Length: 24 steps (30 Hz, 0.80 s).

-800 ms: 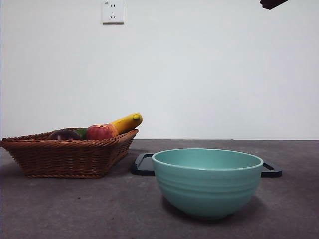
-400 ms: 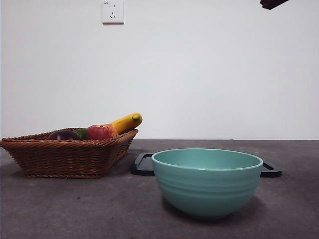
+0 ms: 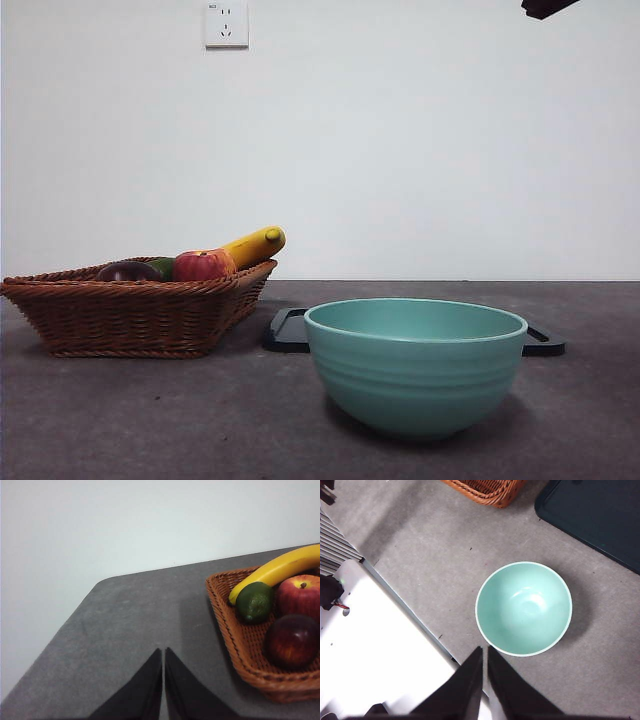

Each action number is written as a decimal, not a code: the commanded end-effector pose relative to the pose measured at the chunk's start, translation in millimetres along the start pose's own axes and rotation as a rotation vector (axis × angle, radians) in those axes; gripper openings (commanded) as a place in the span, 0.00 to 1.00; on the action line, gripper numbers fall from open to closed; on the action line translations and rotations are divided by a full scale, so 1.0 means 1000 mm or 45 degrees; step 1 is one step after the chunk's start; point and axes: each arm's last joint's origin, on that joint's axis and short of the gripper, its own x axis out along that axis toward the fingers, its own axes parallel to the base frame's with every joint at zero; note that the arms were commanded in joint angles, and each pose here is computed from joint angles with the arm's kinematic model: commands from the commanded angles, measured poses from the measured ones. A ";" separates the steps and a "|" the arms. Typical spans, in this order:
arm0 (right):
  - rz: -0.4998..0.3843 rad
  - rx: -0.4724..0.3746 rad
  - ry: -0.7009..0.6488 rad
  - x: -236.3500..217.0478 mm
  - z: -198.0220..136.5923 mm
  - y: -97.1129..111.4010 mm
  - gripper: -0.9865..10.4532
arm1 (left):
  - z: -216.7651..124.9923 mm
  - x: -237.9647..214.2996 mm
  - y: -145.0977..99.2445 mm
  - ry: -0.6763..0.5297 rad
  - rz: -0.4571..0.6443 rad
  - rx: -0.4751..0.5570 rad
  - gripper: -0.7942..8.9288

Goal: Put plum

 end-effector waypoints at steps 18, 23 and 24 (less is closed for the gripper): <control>0.009 -0.027 -0.013 -0.001 0.004 0.003 0.09 | -0.027 -0.001 -0.005 0.182 -0.028 -0.049 0.09; 0.009 -0.027 -0.013 -0.001 0.004 0.003 0.09 | -0.027 -0.001 -0.005 0.182 -0.028 -0.049 0.09; 0.010 -0.027 -0.013 -0.001 0.004 0.003 0.09 | -0.027 -0.001 -0.005 0.182 -0.028 -0.049 0.09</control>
